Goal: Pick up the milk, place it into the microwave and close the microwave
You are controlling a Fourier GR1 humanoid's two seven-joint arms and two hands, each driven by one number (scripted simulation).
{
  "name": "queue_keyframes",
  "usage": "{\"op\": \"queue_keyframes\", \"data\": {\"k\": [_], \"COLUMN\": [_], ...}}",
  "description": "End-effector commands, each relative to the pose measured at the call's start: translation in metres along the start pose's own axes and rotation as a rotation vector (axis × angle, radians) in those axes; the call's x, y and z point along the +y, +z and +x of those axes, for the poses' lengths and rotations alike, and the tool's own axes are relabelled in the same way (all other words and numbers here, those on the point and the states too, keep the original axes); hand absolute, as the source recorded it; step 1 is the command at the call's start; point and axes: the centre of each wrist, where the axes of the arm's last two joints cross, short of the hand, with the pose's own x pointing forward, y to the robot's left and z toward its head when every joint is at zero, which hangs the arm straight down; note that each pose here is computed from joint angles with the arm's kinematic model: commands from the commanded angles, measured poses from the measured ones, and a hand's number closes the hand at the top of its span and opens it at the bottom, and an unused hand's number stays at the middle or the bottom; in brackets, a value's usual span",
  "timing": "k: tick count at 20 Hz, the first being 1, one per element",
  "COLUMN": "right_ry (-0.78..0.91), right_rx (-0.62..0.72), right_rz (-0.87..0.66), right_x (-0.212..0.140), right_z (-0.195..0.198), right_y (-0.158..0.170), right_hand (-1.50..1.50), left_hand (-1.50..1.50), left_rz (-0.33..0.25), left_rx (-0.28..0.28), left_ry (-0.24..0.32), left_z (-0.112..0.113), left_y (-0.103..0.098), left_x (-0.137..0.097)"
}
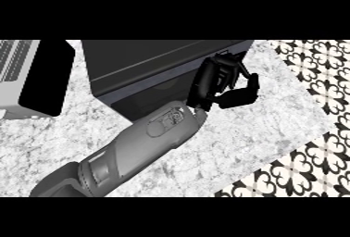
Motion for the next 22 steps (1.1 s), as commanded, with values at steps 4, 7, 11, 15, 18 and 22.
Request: {"op": "queue_keyframes", "data": {"k": [4, 7, 11, 15, 18, 22], "right_ry": [0.036, 0.043, 0.066, 0.070, 0.084, 0.083], "right_rx": [-0.030, -0.040, -0.049, -0.038, -0.033, -0.025], "right_rz": [-0.030, -0.057, -0.067, -0.091, -0.102, -0.112], "right_x": [-0.011, -0.015, -0.019, -0.021, -0.023, -0.024], "right_z": [0.023, 0.029, 0.043, 0.047, 0.055, 0.058], "right_y": [0.012, 0.020, 0.025, 0.035, 0.041, 0.050], "right_hand": [-1.50, -1.50, -1.50, -1.50, -1.50, -1.50], "left_hand": [1.50, 1.50, 1.50, -1.50, -1.50, -1.50], "left_rz": [0.186, 0.188, 0.159, 0.164, 0.166, 0.155], "left_rx": [0.128, 0.144, 0.173, 0.161, 0.167, 0.168], "left_ry": [-0.048, -0.078, -0.081, -0.105, -0.095, -0.092], "left_z": [-0.030, -0.036, -0.044, -0.046, -0.050, -0.051], "left_y": [-0.011, -0.011, -0.009, -0.011, -0.009, -0.009], "left_x": [0.032, 0.041, 0.053, 0.063, 0.068, 0.072]}}
